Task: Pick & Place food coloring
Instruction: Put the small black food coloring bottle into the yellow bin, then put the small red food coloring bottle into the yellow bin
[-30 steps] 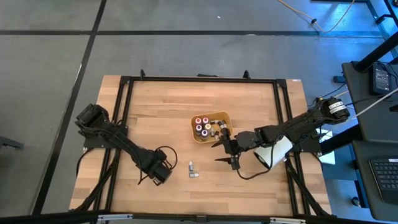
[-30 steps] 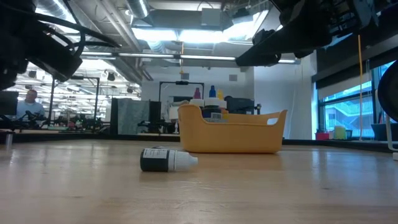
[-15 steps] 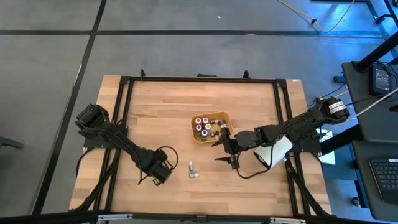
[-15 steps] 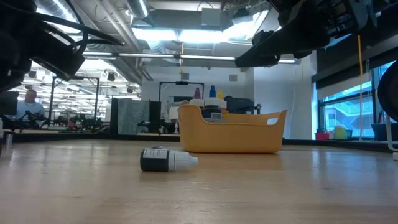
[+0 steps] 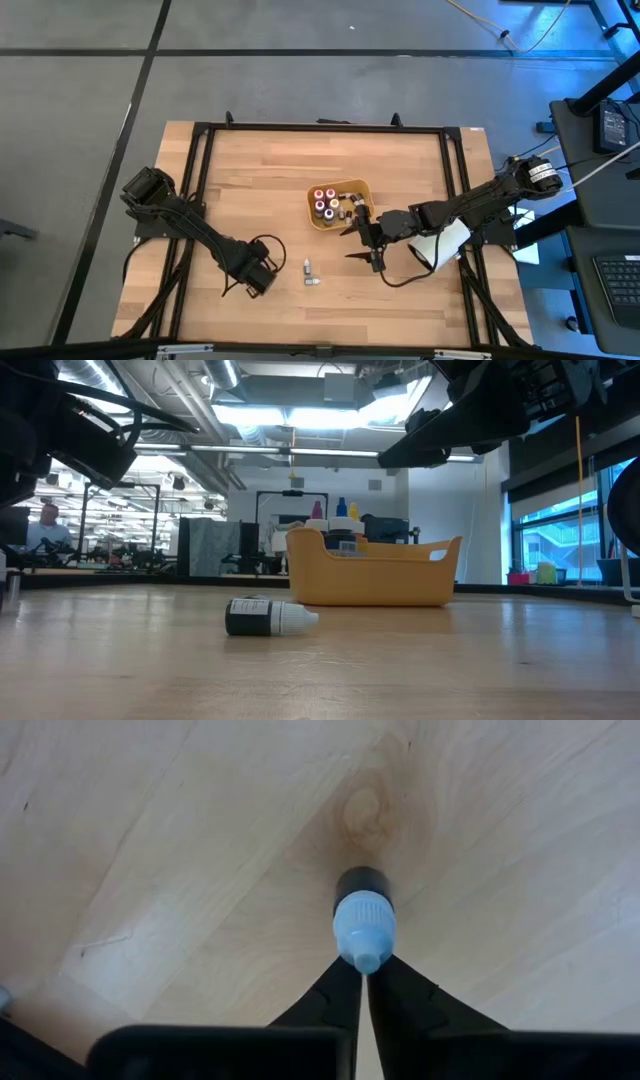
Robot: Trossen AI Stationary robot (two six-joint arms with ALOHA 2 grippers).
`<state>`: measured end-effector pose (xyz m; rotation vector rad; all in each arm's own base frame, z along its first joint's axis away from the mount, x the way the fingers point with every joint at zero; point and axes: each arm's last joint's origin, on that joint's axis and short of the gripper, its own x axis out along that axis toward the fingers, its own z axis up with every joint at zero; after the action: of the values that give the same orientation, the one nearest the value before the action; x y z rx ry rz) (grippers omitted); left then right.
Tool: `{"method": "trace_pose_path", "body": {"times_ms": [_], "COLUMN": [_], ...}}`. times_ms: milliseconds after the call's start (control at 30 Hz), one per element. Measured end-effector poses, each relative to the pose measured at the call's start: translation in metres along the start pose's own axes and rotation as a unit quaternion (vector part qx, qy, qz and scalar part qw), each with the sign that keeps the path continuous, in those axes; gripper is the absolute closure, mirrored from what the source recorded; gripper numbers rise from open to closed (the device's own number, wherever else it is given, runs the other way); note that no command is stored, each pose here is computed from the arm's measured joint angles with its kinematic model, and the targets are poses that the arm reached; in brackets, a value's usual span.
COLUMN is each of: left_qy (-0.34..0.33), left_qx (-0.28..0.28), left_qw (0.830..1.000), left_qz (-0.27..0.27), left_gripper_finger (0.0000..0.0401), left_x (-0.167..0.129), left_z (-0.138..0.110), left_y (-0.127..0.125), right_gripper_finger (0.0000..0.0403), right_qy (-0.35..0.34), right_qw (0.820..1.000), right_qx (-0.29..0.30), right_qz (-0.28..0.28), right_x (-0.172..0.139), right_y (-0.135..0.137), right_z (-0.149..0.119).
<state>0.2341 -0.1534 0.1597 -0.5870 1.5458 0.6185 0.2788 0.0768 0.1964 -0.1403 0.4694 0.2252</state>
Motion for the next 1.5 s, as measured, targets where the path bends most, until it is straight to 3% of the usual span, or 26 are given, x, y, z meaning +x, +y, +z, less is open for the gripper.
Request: {"method": "trace_pose_path", "body": {"times_ms": [500,767,1133,1500], "left_qy": [-0.009,-0.035,-0.039,-0.045], "left_qx": [-0.017,-0.065,-0.071,-0.071], "left_qw": [1.0,0.997,0.997,0.996], "left_qz": [0.002,0.005,0.006,0.007], "left_gripper_finger": [0.0271,0.0236,0.0242,0.0296], "left_x": [-0.0002,-0.0004,-0.0004,-0.0004], "left_z": [0.0005,0.002,0.0022,0.0027], "left_y": [0.0002,0.0004,0.0005,0.0006], "right_gripper_finger": [0.0114,0.0114,0.0114,0.0114], "right_qy": [0.0,0.0,0.0,0.0], "right_qw": [1.0,1.0,1.0,1.0], "right_qx": [0.0,-0.002,-0.002,-0.002], "right_qz": [0.0,0.0,0.0,0.0], "right_x": [0.0,0.0,0.0,0.0], "right_y": [0.0,0.0,0.0,0.0], "right_z": [0.0,-0.0001,-0.0001,0.0]}}
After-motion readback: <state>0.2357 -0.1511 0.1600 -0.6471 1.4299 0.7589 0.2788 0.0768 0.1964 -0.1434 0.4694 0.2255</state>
